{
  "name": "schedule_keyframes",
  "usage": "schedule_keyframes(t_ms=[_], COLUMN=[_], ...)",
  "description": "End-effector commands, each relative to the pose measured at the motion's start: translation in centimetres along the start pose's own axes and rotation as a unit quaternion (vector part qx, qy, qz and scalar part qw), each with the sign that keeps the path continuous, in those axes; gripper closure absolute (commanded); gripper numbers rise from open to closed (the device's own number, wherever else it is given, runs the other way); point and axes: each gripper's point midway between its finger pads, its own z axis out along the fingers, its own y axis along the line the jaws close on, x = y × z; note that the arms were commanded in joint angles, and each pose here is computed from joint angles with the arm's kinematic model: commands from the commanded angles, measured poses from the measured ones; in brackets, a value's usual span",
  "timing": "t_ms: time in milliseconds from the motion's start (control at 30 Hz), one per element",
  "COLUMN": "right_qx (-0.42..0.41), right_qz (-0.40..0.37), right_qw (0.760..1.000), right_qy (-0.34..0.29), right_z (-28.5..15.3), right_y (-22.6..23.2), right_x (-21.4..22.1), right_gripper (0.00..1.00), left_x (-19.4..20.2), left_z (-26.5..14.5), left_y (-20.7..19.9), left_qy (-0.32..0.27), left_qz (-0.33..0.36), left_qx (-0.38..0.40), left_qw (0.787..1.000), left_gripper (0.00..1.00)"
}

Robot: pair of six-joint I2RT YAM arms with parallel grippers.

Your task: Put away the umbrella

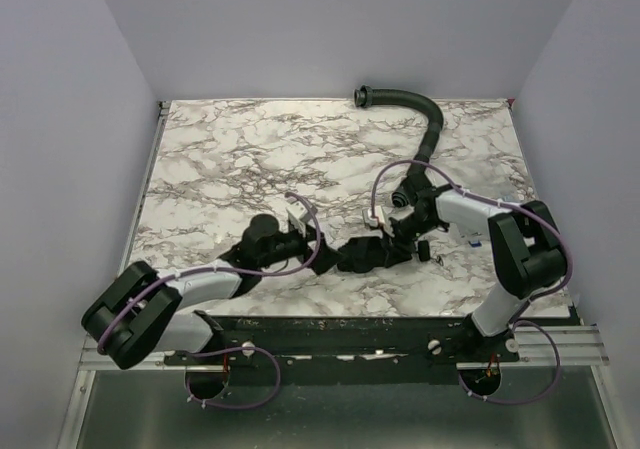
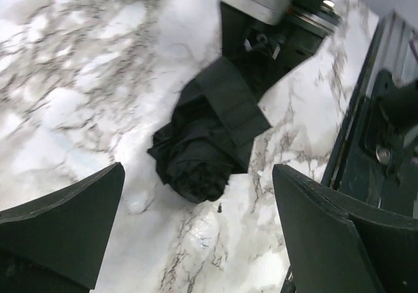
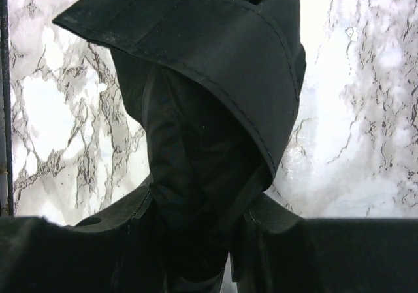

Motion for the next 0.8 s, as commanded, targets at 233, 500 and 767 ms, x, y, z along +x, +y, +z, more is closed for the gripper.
schedule_keyframes(t_ms=[233,500,767], right_qx=[-0.021,-0.036,-0.039], right_qz=[0.053,0.075,0.095], right_qw=[0.995,0.993,0.991], right_qy=[0.079,0.083,0.09], right_z=[1.4,2.0,2.3], right_y=[1.0,1.0,0.6], right_x=[3.9,4.0,4.1], right_gripper=[0.95,0.95,0.96], left_x=[-2.1,-0.3,-1.9], left_z=[-1.8,-2.0,-1.3], left_y=[0.0,-0.5,-0.2], left_qy=[-0.043,0.002,-0.026], left_qz=[0.0,0.16,0.282], left_qx=[-0.012,-0.08,-0.08], left_qw=[0.999,0.984,0.956], left_gripper=[0.17,0.16,0.21])
